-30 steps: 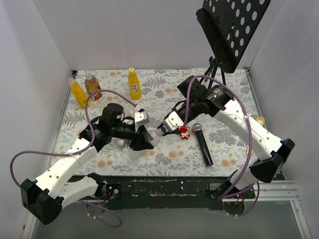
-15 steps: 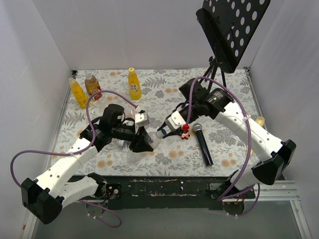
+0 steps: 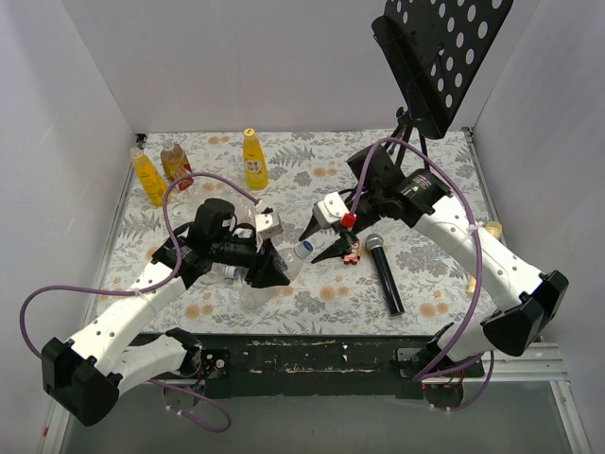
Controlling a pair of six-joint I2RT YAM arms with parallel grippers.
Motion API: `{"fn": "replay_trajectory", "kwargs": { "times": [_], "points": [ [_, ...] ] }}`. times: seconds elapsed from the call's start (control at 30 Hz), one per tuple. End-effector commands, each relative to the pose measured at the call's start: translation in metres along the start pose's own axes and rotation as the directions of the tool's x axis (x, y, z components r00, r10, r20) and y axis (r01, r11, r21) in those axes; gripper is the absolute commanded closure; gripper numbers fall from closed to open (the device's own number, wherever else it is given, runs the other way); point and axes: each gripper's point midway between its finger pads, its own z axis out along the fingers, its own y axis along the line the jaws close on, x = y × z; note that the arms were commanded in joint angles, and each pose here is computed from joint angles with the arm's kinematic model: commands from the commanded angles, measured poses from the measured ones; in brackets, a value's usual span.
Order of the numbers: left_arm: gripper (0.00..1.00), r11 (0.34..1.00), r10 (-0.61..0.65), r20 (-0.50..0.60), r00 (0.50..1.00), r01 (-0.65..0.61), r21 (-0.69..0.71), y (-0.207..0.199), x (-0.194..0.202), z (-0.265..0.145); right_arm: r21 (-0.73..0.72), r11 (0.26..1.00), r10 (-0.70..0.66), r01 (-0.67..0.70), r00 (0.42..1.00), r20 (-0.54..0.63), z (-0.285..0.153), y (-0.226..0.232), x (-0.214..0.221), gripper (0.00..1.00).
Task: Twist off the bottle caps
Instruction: Unscrew the bottle cap from the plastic bottle.
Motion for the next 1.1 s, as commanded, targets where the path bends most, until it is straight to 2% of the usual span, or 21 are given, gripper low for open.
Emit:
{"fn": "replay_trajectory", "kwargs": {
  "times": [0.0, 0.07, 0.13, 0.17, 0.27, 0.3, 0.33, 0.37, 0.47, 0.57, 0.7, 0.77, 0.83, 0.93, 1.07],
  "points": [
    [1.00, 1.000, -0.008, 0.003, 1.000, 0.008, -0.028, 0.004, 0.002, -0.002, 0.040, 0.998, 0.049, -0.052, 0.995, 0.087, -0.018, 0.002, -0.036, 0.40],
    [1.00, 0.999, -0.008, 0.003, 1.000, 0.008, -0.037, 0.005, 0.001, -0.003, 0.061, 0.992, 0.101, -0.107, 0.990, 0.095, -0.024, 0.001, -0.039, 0.40],
    [1.00, 0.999, -0.008, 0.007, 1.000, 0.008, -0.046, 0.006, 0.000, -0.003, 0.127, 0.961, 0.234, -0.247, 0.966, 0.106, -0.028, -0.011, -0.038, 0.40],
    [1.00, 0.999, -0.007, 0.010, 1.000, 0.008, -0.048, 0.006, -0.001, -0.003, 0.168, 0.920, 0.336, -0.354, 0.934, 0.124, -0.029, -0.017, -0.036, 0.40],
    [1.00, 0.999, -0.006, 0.015, 1.000, 0.007, -0.053, 0.007, -0.002, -0.004, 0.251, 0.811, 0.494, -0.528, 0.849, 0.188, -0.029, -0.033, -0.032, 0.40],
    [1.00, 0.998, -0.007, 0.016, 1.000, 0.007, -0.055, 0.007, -0.002, -0.004, 0.260, 0.774, 0.540, -0.577, 0.816, 0.206, -0.029, -0.034, -0.030, 0.37],
    [1.00, 0.998, -0.012, 0.013, 1.000, 0.012, -0.055, 0.007, -0.001, -0.003, 0.262, 0.751, 0.567, -0.607, 0.795, 0.215, -0.028, -0.035, -0.028, 0.29],
    [1.00, 0.998, -0.008, 0.016, 1.000, 0.009, -0.055, 0.007, -0.002, -0.003, 0.275, 0.732, 0.585, -0.623, 0.782, 0.215, -0.027, -0.036, -0.023, 0.16],
    [1.00, 0.998, -0.009, 0.018, 1.000, 0.010, -0.055, 0.008, -0.003, -0.003, 0.310, 0.695, 0.621, -0.648, 0.759, 0.194, -0.021, -0.037, -0.009, 0.13],
    [1.00, 0.998, -0.011, 0.019, 1.000, 0.012, -0.057, 0.008, -0.004, -0.003, 0.282, 0.680, 0.659, -0.677, 0.733, 0.171, -0.012, -0.034, 0.000, 0.12],
    [1.00, 0.998, -0.008, 0.019, 1.000, 0.009, -0.060, 0.009, -0.004, -0.003, 0.279, 0.667, 0.687, -0.691, 0.715, 0.127, -0.003, -0.034, 0.011, 0.14],
    [1.00, 0.998, -0.008, 0.019, 1.000, 0.009, -0.062, 0.009, -0.005, -0.003, 0.277, 0.667, 0.696, -0.691, 0.711, 0.100, -0.001, -0.035, 0.015, 0.20],
    [1.00, 0.998, -0.005, 0.020, 1.000, 0.007, -0.063, 0.010, -0.006, -0.003, 0.255, 0.667, 0.707, -0.700, 0.703, 0.080, 0.002, -0.032, 0.015, 0.30],
    [1.00, 0.998, -0.005, 0.018, 1.000, 0.006, -0.066, 0.010, -0.005, -0.003, 0.228, 0.685, 0.695, -0.692, 0.714, 0.078, 0.003, -0.029, 0.010, 0.58],
    [1.00, 0.997, -0.005, 0.013, 1.000, 0.006, -0.072, 0.011, -0.003, -0.003, 0.206, 0.736, 0.643, -0.644, 0.761, 0.081, -0.001, -0.028, -0.002, 0.97]
  ]
}}
